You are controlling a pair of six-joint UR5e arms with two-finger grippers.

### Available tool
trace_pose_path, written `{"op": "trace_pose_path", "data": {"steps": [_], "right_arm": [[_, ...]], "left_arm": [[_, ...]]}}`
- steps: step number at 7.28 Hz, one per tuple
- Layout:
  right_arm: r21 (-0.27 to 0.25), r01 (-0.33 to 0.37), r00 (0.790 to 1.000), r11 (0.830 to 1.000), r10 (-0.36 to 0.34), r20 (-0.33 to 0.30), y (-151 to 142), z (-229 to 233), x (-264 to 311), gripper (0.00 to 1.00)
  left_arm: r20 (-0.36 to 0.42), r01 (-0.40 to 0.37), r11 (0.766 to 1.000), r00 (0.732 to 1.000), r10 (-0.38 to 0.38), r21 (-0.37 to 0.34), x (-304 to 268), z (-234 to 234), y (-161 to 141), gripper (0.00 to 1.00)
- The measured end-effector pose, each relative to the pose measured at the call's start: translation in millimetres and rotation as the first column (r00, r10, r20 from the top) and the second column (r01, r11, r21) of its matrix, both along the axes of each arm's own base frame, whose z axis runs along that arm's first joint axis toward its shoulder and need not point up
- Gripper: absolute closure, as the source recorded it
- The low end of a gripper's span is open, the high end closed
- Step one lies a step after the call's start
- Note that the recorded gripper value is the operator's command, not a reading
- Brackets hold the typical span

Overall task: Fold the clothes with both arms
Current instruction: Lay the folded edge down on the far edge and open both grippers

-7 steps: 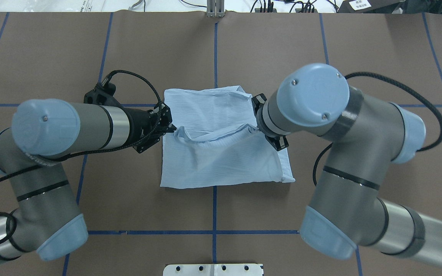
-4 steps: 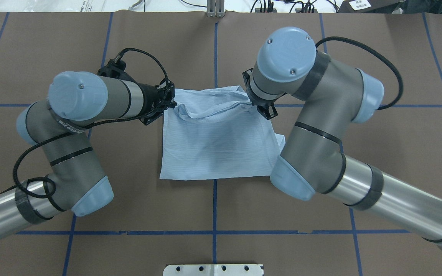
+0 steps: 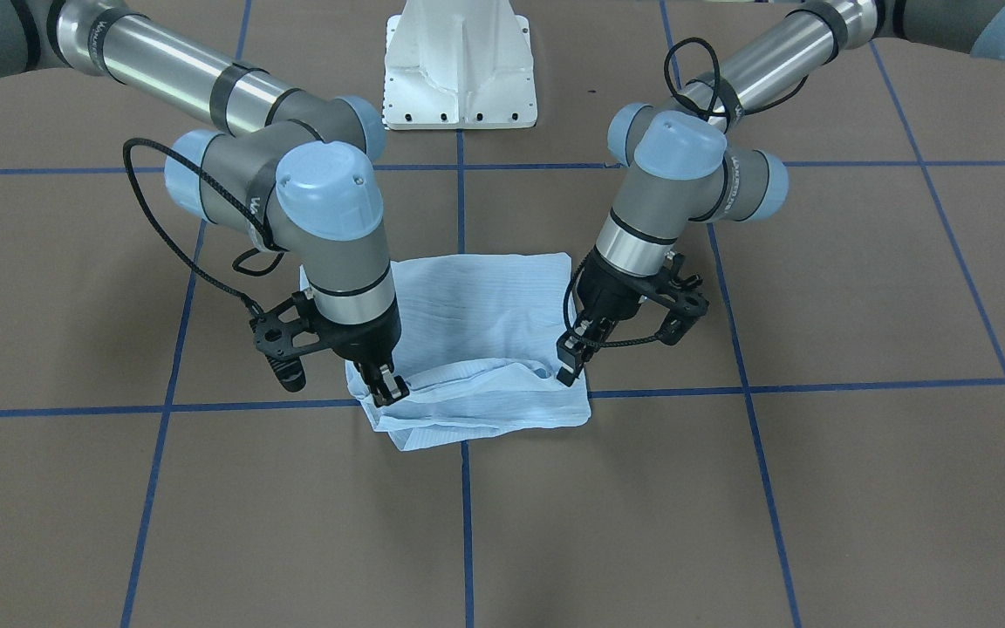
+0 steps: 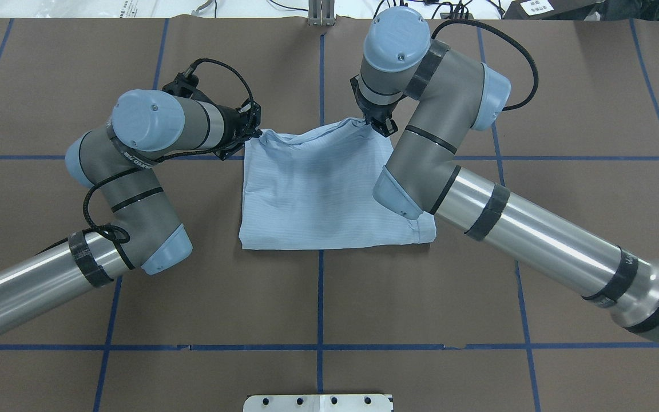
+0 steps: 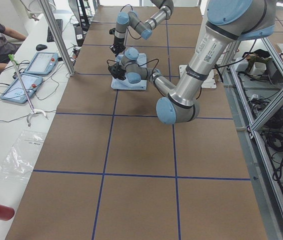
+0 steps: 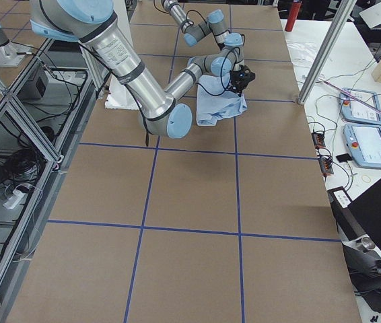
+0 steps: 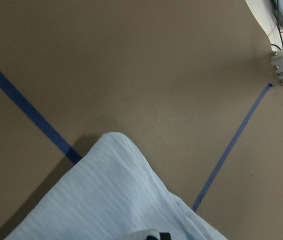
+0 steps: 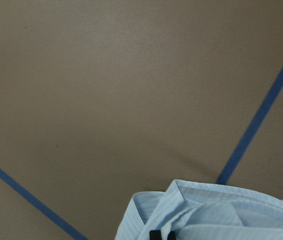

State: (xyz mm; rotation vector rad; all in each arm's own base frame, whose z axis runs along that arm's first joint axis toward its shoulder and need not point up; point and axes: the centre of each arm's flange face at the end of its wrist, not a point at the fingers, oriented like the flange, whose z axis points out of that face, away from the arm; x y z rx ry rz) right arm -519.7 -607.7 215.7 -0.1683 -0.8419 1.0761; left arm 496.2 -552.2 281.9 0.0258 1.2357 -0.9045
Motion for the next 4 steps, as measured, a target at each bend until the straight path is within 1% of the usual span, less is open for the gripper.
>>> {"op": "trace_pose_path", "data": {"steps": [1,2,4], "right_arm": [[0.016,0.011,1.0,1.0,-0.011,0.004,-15.3,10.9,-9.6,0.02],[0.039,0.025,1.0,0.999,-0.025,0.005,-26.3,21.5,-17.9,0.0],[0.113,0.08,0.997,0.99,-0.078,-0.02,-41.0,31.3,-19.4,0.0]], "left_arm": [[0.008,0.005,1.0,1.0,-0.005,0.014,1.9,16.2,-10.3,0.29],[0.029,0.001,0.999,1.0,-0.003,0.045,0.3,28.4,-18.9,0.0],[0.08,-0.016,0.993,0.997,0.006,0.119,-10.1,38.5,-32.7,0.0]]}}
